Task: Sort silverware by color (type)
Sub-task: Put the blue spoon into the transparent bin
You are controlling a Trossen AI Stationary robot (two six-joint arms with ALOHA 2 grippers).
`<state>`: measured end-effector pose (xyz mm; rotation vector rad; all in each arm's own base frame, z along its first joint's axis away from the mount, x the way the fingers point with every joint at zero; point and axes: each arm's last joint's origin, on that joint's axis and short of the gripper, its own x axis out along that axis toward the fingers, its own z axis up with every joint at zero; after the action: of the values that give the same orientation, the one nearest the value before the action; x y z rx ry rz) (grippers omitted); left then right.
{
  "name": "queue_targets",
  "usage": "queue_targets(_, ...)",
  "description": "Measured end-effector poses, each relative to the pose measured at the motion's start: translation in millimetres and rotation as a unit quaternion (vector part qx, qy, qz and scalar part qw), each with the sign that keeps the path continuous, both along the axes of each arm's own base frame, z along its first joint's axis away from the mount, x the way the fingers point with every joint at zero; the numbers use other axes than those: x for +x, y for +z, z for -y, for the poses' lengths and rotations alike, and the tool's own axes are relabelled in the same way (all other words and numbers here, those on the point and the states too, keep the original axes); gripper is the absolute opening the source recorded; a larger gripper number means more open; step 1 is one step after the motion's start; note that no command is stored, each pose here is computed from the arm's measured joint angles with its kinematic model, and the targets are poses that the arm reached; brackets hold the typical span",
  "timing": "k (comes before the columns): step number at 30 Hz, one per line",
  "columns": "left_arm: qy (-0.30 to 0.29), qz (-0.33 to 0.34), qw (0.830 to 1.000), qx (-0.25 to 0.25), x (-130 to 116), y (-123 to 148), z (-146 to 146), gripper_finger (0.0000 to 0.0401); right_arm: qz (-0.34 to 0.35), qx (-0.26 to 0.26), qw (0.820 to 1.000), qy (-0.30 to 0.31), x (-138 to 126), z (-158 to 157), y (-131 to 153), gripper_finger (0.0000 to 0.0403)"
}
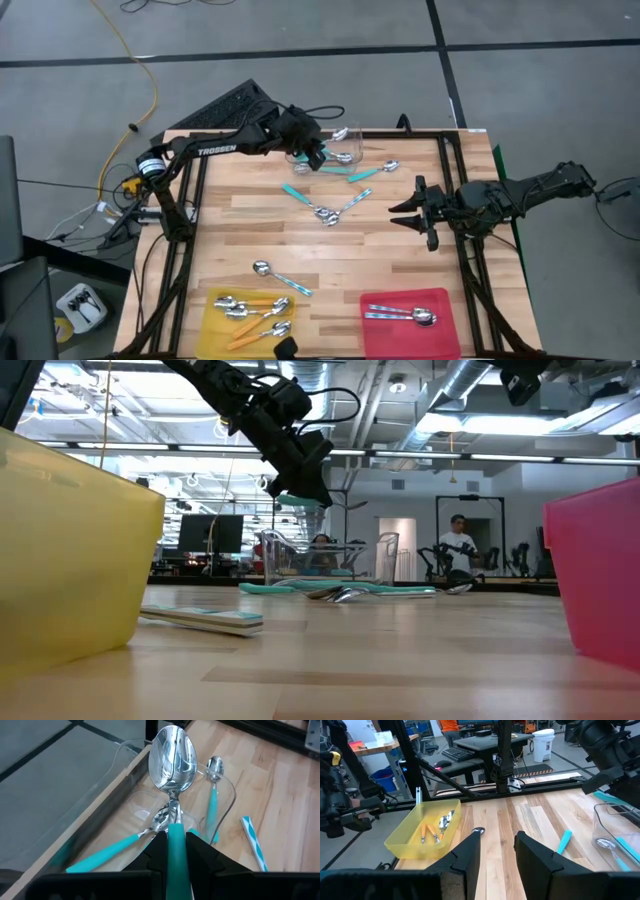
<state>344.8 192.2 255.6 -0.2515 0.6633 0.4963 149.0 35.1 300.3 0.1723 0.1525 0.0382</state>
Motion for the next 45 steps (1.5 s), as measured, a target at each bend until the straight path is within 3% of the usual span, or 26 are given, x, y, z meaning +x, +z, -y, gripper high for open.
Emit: queue_targets(45,-0.002,-0.065,0.998,-0.003,-12.2,-13.0,-12.2,0.0030,-0.023,-0.013,1.000,-0.011,8.9,-1.8,-6.8,0.0143)
